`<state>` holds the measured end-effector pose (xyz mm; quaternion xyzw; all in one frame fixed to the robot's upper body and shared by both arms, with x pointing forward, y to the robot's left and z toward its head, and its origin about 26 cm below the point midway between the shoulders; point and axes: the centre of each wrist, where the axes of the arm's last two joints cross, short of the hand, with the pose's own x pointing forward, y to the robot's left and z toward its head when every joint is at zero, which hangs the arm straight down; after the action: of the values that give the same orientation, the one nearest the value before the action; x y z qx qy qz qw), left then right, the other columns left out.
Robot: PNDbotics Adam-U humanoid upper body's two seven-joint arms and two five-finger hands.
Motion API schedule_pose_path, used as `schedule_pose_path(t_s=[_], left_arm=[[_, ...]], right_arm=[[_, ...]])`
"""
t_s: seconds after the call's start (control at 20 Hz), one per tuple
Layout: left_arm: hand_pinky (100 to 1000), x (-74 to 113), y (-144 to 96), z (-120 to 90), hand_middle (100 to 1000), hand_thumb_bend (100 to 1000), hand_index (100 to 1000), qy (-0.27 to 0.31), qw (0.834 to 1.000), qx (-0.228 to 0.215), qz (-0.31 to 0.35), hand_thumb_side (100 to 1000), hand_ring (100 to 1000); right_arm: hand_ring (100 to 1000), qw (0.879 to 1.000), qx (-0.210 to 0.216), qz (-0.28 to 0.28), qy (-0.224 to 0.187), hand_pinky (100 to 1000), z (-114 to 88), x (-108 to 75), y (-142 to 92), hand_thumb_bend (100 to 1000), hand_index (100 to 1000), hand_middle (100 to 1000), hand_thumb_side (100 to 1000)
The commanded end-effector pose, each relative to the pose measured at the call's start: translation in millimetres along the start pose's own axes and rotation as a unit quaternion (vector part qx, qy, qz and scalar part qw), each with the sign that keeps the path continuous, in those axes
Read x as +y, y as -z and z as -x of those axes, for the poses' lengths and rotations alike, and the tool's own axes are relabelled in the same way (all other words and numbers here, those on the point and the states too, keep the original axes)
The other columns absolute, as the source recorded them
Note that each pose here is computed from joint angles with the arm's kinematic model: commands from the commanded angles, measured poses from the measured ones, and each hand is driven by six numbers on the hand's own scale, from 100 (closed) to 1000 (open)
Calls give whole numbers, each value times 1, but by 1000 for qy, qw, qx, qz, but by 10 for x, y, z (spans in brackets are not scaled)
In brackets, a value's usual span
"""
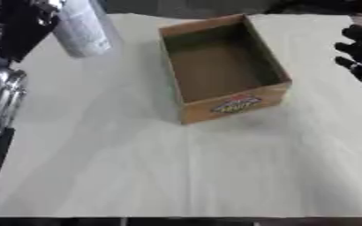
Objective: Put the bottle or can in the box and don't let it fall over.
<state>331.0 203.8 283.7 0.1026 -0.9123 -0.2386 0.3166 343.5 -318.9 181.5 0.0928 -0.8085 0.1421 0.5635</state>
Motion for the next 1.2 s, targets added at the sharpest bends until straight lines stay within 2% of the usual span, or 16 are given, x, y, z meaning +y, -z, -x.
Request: schedule_pose_path(t_s=[0.05,0.4,0.7,0.95,1.2], left_arm=[[926,-29,132,9,100,100,109,14,1000,-5,0,672,383],[957,-320,406,261,105,100,112,22,999,25,-5,672,392],[947,-606,650,649,110,100,114,44,996,63,-52,672,397],[940,-699,713,870,112,100,116,64,993,66,-76,672,398],[943,-766,751,979,147,100,137,78,991,64,-86,672,432]], right_arm=[[1000,1000,-19,-8,-7,1000,-131,25,35,303,931,1000,335],[1000,1000,-22,-22,1,1000,-129,89,79,298,931,1000,339],[1000,998,-35,-55,17,1000,-158,241,194,297,931,1000,340],[1000,994,-52,-87,30,1000,-231,388,308,295,931,1000,340],[1000,991,-63,-111,33,1000,-296,483,382,296,931,1000,340]])
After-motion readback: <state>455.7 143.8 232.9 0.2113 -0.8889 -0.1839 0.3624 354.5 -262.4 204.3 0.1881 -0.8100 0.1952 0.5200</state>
